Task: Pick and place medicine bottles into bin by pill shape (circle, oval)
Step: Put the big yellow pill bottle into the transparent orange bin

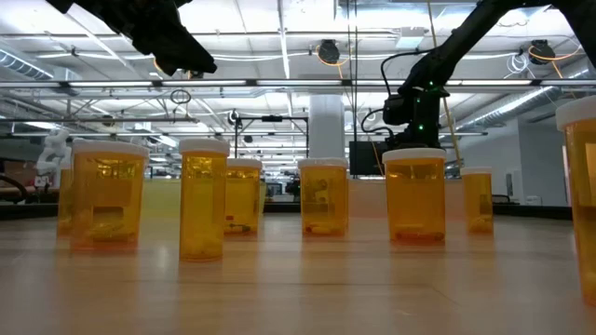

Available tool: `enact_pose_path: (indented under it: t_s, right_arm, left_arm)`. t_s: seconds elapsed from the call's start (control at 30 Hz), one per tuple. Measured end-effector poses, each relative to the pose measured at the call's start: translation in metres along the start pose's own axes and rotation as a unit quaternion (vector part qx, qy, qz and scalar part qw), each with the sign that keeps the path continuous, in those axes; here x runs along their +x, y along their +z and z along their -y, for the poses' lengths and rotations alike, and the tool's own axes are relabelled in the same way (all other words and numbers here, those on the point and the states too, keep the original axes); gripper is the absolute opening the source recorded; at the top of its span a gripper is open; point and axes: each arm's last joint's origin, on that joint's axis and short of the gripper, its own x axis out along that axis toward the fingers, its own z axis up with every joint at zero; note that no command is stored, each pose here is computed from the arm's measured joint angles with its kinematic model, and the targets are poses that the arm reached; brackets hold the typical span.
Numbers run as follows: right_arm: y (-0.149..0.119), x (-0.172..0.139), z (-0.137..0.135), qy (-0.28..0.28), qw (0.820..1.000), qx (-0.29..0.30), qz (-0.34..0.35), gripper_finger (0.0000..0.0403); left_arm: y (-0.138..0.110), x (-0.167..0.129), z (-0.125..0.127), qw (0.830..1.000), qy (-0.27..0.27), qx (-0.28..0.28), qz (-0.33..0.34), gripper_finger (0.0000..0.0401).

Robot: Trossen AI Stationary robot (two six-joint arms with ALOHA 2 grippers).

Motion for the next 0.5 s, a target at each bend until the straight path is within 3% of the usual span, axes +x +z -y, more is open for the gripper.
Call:
enact_pose_path:
  t_s: [0.27,0.5]
  right_arm:
    - [0.0011,0.0,0.0005,-0.005,1.0,-0.002,0.005,0.0264]
    - [0.0011,-0.005,0.0002,-0.007,1.0,-0.011,0.015,0.027]
  left_arm:
    - [0.0,0.0,-0.0001,1.0,0.0,0.0,0.0,0.0102]
    - [0.0,0.0,-0.0001,1.0,0.0,-0.001,0.0,0.0102]
